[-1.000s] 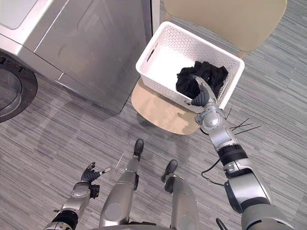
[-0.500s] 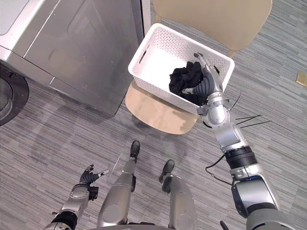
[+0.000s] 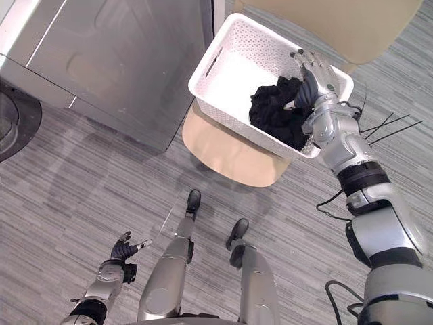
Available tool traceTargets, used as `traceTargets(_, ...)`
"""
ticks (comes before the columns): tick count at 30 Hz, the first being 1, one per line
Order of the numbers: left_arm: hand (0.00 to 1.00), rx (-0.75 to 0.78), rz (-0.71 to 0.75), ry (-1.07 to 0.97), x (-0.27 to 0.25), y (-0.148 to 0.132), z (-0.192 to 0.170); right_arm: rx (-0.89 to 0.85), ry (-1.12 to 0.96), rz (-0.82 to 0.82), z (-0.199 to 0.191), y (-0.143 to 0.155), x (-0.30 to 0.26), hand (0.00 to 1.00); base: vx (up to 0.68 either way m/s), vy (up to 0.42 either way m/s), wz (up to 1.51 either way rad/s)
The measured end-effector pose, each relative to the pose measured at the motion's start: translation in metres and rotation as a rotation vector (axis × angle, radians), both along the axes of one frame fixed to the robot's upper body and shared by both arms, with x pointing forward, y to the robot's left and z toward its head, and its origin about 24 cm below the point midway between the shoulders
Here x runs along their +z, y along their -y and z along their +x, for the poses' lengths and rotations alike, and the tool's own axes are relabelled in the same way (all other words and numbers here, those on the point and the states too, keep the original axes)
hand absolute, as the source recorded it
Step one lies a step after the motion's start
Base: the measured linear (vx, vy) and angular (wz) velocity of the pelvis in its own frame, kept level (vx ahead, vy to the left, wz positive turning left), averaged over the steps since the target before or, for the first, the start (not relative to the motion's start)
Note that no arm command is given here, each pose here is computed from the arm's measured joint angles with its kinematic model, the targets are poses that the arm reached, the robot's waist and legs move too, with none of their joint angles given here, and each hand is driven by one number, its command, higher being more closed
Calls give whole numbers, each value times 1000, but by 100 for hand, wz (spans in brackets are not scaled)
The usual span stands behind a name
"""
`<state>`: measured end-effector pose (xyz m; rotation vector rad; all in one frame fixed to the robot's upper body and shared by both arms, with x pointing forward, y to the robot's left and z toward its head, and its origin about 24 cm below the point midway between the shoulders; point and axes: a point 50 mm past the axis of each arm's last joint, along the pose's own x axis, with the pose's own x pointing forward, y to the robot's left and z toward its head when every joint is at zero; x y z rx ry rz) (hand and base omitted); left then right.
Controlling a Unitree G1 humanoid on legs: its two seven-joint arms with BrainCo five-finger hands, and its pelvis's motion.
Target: Pick up the laundry basket with both hands and put the clothes into the washing machine.
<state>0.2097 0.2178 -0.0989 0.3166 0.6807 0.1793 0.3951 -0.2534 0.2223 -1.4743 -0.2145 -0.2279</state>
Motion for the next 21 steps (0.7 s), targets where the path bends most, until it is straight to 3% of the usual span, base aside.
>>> traceTargets(10,0,-30,-76,107,15,31,25,20,-38,-65,5,-17,-18,0,39,-60,10)
traceTargets(11,0,-34,-90,119,17,36,28,32,-22,-66,5,-21,-15,100,36,-46,-3)
traceTargets(21,0,-24,-138,157,23,49,35,109,27,-49,7,-48,-10,100,11,-22,0)
